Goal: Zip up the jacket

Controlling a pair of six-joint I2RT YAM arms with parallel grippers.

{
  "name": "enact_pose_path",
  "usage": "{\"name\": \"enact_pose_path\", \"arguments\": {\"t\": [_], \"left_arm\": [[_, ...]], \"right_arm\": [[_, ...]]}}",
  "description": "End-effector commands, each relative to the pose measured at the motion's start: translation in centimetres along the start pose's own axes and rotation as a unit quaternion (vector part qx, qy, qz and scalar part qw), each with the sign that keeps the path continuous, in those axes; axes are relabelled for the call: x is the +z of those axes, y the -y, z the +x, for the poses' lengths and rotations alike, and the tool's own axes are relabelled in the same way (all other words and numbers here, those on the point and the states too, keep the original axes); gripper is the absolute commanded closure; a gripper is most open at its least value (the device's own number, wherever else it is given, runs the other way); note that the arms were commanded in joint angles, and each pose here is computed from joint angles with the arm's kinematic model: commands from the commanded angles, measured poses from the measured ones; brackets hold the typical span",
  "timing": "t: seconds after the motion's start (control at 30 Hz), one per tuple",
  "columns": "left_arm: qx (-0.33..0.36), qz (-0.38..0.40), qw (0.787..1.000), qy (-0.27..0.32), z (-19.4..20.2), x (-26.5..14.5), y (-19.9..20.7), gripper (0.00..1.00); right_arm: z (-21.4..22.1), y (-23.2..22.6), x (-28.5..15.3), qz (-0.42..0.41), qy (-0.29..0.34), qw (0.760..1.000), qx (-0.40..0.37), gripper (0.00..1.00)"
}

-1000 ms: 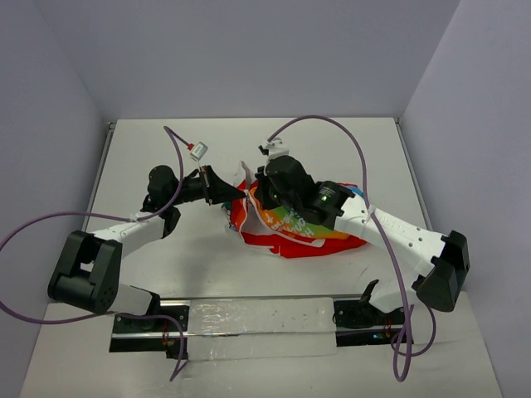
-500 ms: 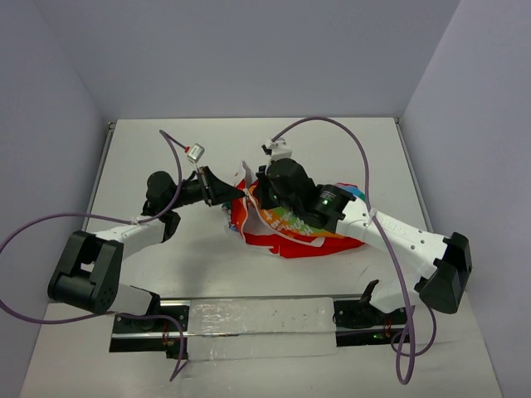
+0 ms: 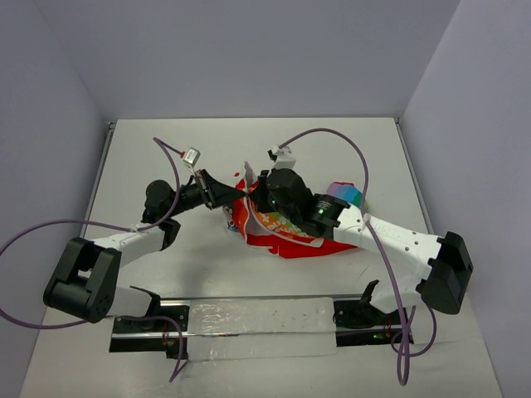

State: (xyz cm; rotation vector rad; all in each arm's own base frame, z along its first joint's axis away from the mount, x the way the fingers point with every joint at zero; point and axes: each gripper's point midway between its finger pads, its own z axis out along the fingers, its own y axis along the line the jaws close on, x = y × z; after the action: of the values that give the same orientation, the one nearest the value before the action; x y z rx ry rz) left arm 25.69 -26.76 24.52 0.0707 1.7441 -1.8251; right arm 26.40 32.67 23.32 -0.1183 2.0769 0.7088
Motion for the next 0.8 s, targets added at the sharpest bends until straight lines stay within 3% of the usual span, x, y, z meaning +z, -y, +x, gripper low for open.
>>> {"name": "enact_pose_path", "arguments": {"t": [0.0, 0.3, 0.77], "left_arm": [[0.040, 0.029, 0.999, 0.011, -0.4, 0.1, 2.1, 1.00], [0.044, 0.019, 0.999, -0.006, 0.4, 0.1, 1.3, 1.00], [0.062, 0.021, 0.998, -0.022, 1.2, 0.7, 2.0, 1.00]], "right_arm": [[-4.3, -2.5, -1.7, -0.040, 0.076, 0.995, 0.042, 1.00], [-6.4, -2.8, -3.2, -0.046, 0.107, 0.992, 0.039, 1.00], [-5.3, -3.8, -2.0, -0.057, 0.071, 0.996, 0.016, 1.00]]}}
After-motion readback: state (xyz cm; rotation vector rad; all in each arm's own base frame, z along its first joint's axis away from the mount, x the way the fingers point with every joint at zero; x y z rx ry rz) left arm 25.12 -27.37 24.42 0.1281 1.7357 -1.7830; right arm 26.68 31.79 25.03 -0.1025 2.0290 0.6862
